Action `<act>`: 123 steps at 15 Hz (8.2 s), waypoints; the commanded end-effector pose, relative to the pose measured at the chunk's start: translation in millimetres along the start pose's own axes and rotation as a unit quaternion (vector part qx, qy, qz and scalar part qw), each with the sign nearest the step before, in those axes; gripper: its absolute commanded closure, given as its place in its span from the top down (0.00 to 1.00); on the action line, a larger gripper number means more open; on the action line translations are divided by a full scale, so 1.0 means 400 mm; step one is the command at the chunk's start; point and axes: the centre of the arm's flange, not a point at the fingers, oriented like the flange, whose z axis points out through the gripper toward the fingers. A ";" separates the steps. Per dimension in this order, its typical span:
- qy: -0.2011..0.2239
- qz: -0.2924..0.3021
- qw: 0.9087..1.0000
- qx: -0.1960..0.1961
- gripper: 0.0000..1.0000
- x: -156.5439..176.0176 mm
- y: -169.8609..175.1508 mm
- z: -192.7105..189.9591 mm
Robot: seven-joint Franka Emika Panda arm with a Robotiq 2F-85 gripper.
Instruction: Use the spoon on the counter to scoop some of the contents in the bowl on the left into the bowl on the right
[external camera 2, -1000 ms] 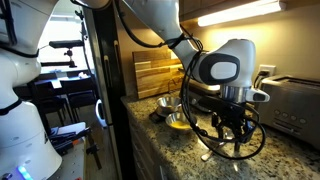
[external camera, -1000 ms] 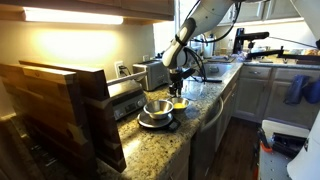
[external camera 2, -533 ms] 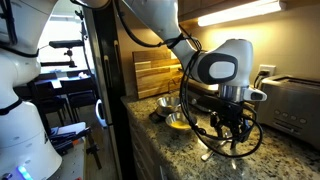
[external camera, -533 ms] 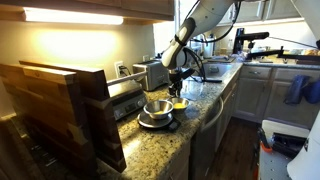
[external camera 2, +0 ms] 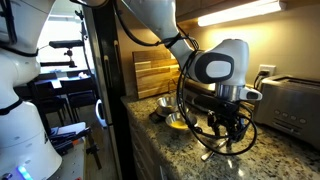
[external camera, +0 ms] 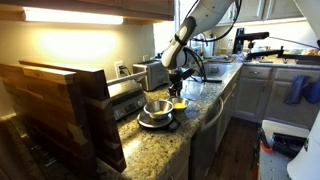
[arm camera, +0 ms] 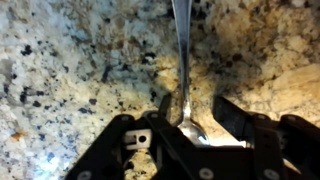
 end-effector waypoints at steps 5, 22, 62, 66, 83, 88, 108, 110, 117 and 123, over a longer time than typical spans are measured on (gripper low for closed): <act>-0.004 0.017 1.000 -0.013 0.48 -0.064 -0.023 -0.015; 0.009 0.035 0.999 -0.016 0.06 -0.067 -0.008 -0.030; 0.038 0.021 0.998 0.044 1.00 -0.047 0.052 -0.065; 0.034 0.022 0.998 0.045 0.98 -0.036 0.056 -0.046; 0.008 0.019 0.998 0.051 0.40 -0.043 0.042 -0.004; 0.008 0.017 0.998 0.052 0.11 -0.039 0.036 -0.007; 0.044 -0.021 0.998 0.042 0.07 -0.084 -0.007 -0.183; 0.051 -0.029 0.997 0.040 0.07 -0.094 -0.013 -0.206; 0.061 -0.031 0.997 0.036 0.07 -0.057 -0.002 -0.199; 0.060 -0.032 0.997 0.037 0.07 -0.060 -0.004 -0.196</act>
